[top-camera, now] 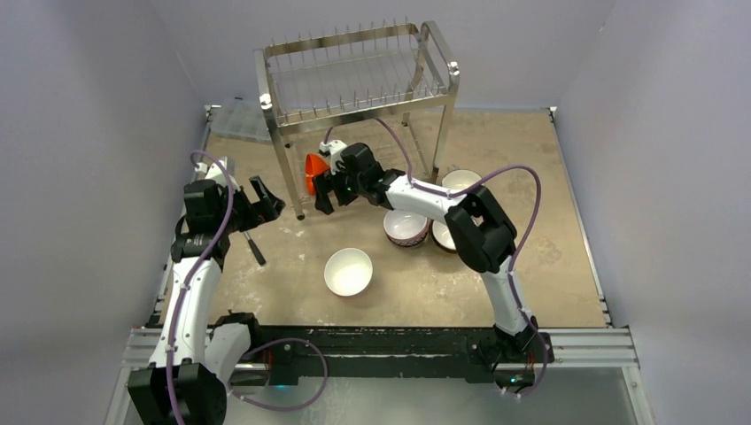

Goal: Load the bowls into the dish rack
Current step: Adjust the dish rack at the center of the board.

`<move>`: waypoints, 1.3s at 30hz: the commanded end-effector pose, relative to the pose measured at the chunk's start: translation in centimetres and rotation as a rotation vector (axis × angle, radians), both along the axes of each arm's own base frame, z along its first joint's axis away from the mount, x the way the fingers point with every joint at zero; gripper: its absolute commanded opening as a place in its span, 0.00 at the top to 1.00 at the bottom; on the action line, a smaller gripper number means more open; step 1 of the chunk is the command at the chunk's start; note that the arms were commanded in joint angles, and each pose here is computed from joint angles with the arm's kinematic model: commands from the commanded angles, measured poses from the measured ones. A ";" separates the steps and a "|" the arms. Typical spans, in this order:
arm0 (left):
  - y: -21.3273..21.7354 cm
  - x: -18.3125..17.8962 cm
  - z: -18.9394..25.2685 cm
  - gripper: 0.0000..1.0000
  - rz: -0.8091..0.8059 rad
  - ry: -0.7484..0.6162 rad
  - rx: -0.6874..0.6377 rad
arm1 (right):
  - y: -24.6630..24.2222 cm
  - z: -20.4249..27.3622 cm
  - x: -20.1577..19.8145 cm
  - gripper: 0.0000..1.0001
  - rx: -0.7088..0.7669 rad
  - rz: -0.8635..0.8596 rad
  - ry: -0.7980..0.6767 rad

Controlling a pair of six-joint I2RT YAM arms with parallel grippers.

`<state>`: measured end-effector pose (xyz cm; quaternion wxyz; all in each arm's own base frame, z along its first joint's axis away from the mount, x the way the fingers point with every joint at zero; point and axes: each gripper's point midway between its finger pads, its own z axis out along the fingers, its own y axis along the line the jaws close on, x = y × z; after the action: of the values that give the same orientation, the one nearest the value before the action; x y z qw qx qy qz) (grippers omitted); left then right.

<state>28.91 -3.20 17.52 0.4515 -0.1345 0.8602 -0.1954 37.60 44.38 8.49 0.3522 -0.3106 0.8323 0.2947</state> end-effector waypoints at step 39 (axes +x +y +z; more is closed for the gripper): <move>-1.5 -1.9 1.0 0.02 -0.032 0.024 -0.086 | -4.9 6.7 -8.6 0.01 0.152 0.019 0.155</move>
<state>28.00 -3.70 17.60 0.4422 -0.1363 0.8621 -0.2066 29.87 40.48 13.60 0.3086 -0.2943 0.8258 0.3690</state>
